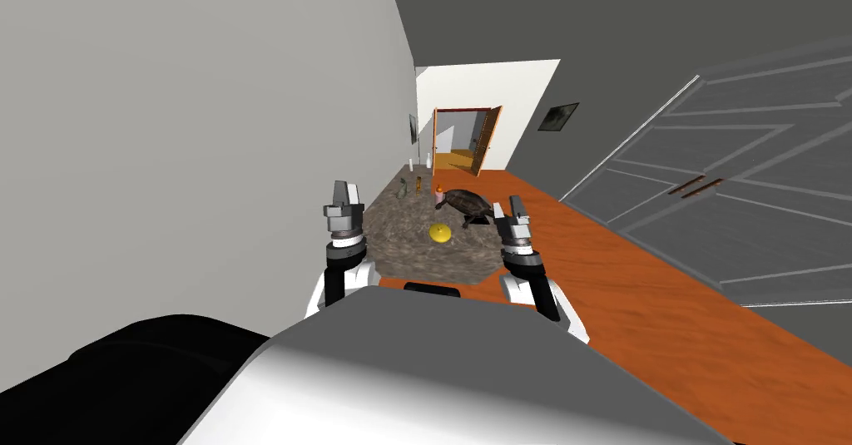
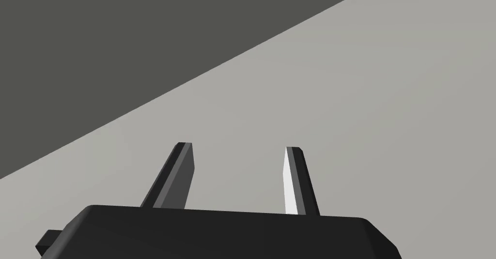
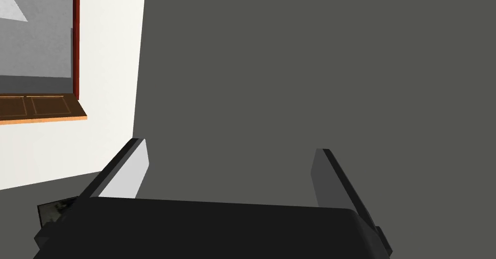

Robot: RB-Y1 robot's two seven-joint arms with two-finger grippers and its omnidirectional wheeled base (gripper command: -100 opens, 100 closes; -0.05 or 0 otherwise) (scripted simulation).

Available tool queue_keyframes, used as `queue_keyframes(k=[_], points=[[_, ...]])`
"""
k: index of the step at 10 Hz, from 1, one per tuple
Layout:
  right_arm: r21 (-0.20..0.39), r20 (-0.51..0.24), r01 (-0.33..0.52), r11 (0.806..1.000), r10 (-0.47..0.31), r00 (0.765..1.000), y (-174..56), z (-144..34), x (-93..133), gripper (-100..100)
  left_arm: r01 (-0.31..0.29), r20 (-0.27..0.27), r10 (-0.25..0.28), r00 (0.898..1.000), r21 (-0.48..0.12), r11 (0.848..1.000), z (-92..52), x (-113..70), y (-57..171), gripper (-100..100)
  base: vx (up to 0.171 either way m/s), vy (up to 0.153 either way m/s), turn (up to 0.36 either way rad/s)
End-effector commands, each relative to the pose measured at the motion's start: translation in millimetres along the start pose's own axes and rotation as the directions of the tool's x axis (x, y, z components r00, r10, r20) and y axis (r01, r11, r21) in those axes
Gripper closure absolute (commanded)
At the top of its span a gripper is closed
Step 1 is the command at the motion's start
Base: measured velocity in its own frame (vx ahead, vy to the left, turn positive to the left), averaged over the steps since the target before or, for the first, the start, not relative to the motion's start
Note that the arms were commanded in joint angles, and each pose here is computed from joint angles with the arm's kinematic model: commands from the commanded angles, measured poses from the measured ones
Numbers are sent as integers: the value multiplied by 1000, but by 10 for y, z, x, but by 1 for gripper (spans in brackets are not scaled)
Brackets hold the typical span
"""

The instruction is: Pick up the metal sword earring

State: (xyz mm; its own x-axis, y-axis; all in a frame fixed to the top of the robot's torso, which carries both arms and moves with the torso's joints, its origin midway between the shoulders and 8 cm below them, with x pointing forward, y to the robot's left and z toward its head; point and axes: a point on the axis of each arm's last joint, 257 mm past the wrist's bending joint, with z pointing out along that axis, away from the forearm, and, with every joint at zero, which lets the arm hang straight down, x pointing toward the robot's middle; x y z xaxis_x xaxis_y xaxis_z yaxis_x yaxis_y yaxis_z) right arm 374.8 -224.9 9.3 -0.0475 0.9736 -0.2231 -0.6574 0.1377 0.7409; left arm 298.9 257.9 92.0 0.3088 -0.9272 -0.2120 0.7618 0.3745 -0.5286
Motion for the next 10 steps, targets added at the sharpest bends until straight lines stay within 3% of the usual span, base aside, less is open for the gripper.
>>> queue_keyframes(k=[1, 3, 5, 8, 10], points=[[-5, -61, 42, 999, -42, 997, -57, 20, 95, -100, 0, 0, 0, 1000, 0, 1000, 0, 0, 0, 0, -31, -54, 86], [-13, -113, 78, 997, -79, 990, -108, 39, 175, -100, 0, 0, 0, 1000, 0, 1000, 0, 0, 0, 0, -46, -71, 128], [-38, -203, 149, 988, -154, 967, -216, 78, 317, -100, 0, 0, 0, 1000, 0, 1000, 0, 0, 0, 0, -66, -75, 153], [-57, -269, 201, 978, -208, 940, -288, 80, 387, -100, 0, 0, 0, 1000, 0, 1000, 0, 0, 0, 0, -44, -66, 84], [-94, -352, 276, 957, -291, 890, -431, 96, 491, -100, 0, 0, 0, 1000, 0, 1000, 0, 0, 0, 0, -51, -89, 174]])
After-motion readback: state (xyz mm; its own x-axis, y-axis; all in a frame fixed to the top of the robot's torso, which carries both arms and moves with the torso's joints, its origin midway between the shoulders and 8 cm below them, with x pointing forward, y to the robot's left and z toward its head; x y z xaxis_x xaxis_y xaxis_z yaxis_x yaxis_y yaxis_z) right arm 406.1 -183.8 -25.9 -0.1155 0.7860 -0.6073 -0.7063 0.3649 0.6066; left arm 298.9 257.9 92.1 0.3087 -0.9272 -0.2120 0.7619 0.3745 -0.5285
